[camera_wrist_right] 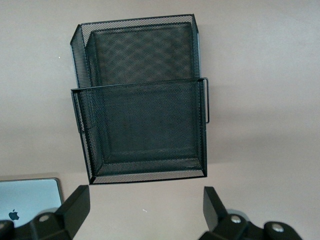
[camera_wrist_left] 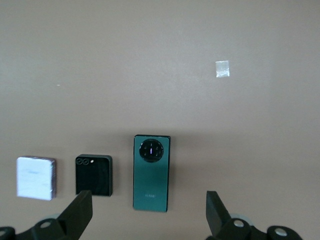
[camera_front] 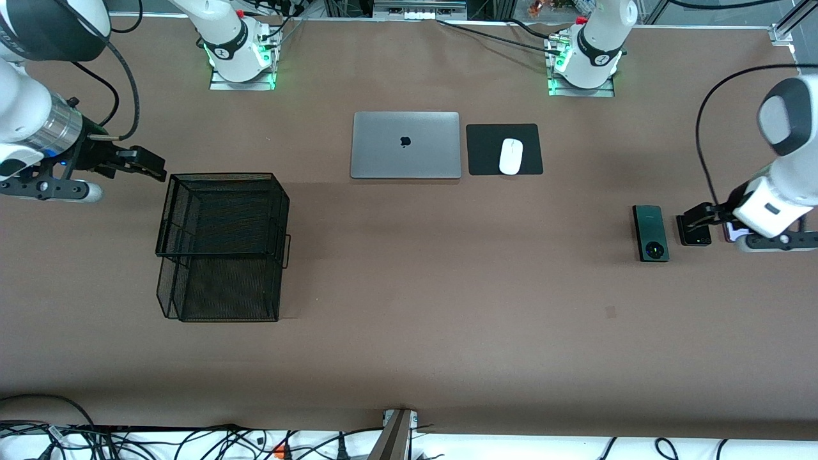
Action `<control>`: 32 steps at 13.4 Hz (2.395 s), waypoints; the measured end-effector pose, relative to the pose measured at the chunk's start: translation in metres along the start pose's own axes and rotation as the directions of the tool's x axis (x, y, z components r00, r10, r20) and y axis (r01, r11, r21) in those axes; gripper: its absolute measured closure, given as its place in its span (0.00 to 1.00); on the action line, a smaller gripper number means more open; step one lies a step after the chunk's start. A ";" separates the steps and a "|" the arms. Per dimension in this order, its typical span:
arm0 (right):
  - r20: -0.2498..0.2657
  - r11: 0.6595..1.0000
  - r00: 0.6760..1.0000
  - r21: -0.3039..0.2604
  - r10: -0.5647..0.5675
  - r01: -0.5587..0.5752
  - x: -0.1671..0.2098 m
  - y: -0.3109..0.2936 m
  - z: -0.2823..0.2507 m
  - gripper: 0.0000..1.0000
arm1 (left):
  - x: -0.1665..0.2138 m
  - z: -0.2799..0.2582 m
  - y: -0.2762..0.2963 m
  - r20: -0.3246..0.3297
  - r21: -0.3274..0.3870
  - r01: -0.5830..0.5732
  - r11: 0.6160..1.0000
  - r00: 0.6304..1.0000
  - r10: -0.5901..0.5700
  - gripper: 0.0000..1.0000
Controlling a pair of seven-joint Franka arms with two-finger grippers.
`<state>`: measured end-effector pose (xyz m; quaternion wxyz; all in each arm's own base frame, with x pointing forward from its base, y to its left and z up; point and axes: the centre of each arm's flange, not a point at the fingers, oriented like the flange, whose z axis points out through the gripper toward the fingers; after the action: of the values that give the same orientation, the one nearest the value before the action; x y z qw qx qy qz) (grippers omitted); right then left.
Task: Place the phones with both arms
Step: 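Lower the left gripper and grasp the green phone, then lift the green phone with the left gripper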
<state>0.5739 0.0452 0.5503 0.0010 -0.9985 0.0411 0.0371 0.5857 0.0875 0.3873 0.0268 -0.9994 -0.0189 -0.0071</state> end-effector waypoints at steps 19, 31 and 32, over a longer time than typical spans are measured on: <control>-0.020 1.000 1.000 0.002 0.015 -0.015 0.001 0.006 -0.005 0.00 | -0.080 0.220 -0.021 -0.131 -0.019 -0.092 0.996 0.987 0.089 0.00; -0.139 1.000 0.990 0.019 0.025 -0.023 0.049 0.004 0.034 0.00 | -0.083 0.227 -0.026 -0.122 -0.042 0.053 0.998 0.991 -0.058 0.18; -0.139 1.000 0.990 0.018 0.012 -0.010 0.051 -0.004 0.038 0.00 | -0.083 0.226 -0.026 -0.123 -0.043 0.059 0.997 0.990 -0.064 0.20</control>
<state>0.6216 0.0454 0.5084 0.0064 -0.9983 0.0470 -0.0329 0.5053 0.1222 0.1615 0.0082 -0.9963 -0.0477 -0.0706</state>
